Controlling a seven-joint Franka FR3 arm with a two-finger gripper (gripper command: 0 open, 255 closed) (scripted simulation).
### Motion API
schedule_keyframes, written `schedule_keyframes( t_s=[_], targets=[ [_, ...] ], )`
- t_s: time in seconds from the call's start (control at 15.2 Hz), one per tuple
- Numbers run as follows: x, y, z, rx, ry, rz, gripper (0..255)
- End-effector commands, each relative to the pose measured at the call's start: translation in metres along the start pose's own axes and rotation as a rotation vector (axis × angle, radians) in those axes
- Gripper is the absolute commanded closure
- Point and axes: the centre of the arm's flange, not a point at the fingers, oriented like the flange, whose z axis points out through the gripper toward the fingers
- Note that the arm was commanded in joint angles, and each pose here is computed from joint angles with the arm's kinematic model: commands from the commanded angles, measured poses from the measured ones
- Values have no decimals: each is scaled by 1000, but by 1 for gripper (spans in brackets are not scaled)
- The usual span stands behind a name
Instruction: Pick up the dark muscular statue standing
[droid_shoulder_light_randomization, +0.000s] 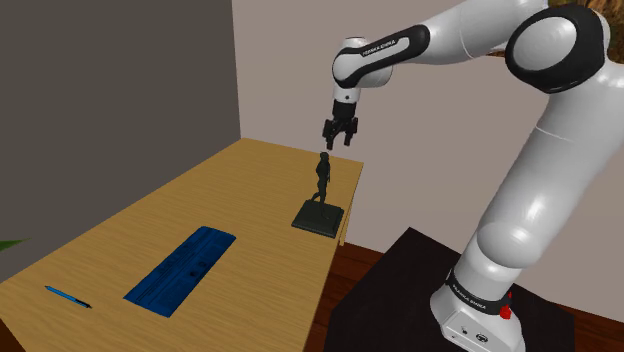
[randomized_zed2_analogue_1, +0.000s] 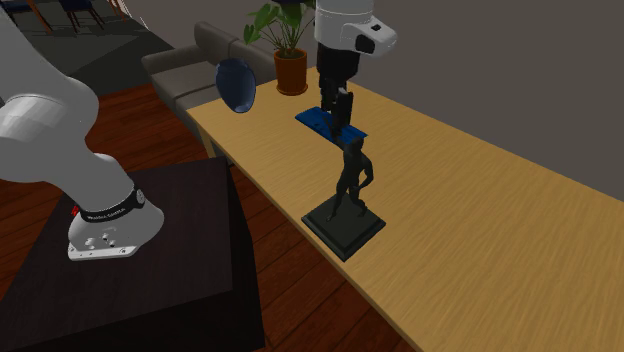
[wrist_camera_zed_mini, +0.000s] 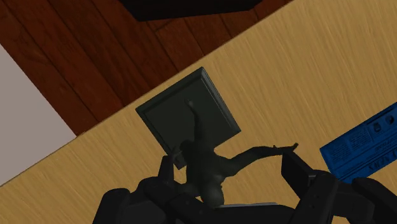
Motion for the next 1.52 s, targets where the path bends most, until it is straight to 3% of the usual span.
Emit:
schedule_keyframes(
  t_s=[0.0,0.26,0.86,0.92,1.45],
  targets=[
    [24,5,11,21,7,-1,0],
    [63,15,25,56,17,-1,0],
    [65,17,65,56,17,-1,0],
    [64,17,66,56,17,-1,255],
    [65,17,66,56,17,-1,255]
  ],
)
